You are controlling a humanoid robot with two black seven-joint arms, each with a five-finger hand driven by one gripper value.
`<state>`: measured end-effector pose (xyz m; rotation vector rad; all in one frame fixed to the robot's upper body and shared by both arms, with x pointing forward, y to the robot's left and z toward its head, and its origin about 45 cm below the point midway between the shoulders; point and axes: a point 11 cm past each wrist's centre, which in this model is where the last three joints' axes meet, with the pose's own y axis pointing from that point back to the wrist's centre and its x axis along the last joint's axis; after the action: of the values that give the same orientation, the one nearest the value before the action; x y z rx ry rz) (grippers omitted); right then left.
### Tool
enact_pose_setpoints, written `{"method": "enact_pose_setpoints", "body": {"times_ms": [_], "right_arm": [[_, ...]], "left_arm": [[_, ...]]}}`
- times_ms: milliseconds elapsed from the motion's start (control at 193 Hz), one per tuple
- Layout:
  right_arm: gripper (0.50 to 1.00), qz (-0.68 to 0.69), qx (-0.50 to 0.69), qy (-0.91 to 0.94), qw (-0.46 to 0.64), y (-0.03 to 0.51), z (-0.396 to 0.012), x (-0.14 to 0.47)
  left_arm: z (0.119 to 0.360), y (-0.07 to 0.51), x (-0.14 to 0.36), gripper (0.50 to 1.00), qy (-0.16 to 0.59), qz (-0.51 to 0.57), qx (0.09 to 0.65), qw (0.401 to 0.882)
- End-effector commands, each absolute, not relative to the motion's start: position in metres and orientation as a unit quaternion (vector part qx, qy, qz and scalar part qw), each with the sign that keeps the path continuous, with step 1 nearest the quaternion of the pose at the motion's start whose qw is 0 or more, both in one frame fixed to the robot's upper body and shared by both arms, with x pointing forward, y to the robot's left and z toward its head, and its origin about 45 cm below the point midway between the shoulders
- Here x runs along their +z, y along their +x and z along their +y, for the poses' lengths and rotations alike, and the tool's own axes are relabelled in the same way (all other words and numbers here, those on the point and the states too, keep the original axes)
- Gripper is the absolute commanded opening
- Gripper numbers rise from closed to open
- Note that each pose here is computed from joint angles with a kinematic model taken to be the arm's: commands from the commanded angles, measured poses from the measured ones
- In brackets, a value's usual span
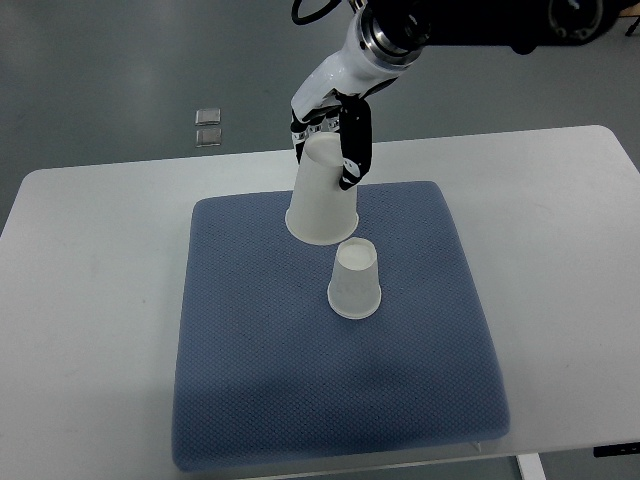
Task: Stack paper cups
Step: 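Lower the held cup onto the inverted cup on the pad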
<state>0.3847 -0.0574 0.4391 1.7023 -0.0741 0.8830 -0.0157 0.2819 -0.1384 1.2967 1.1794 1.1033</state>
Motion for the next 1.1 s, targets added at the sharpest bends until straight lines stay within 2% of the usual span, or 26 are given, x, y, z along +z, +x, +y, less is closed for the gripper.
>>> {"method": "enact_pose_setpoints", "body": {"times_ms": [0,368,1093], "right_arm": [[0.670,-0.036,0.376,0.725,0.576,0.388,-0.060,0.433],[0.668,-0.042,0.363,0.702,0.611,0.396,-0.088,0.399],[0.672,-0.034,0.357,0.708,0.608,0.386,-0.090,0.377]], "left_arm": [[0.282,-0.016,-0.138,1.000,0.539,0.490,0.458,0.510],[0.284,-0.016,-0.138,1.000,0.540,0.489,0.459,0.509],[0.284,-0.016,-0.138,1.000,0.540,0.489,0.459,0.509]]}}
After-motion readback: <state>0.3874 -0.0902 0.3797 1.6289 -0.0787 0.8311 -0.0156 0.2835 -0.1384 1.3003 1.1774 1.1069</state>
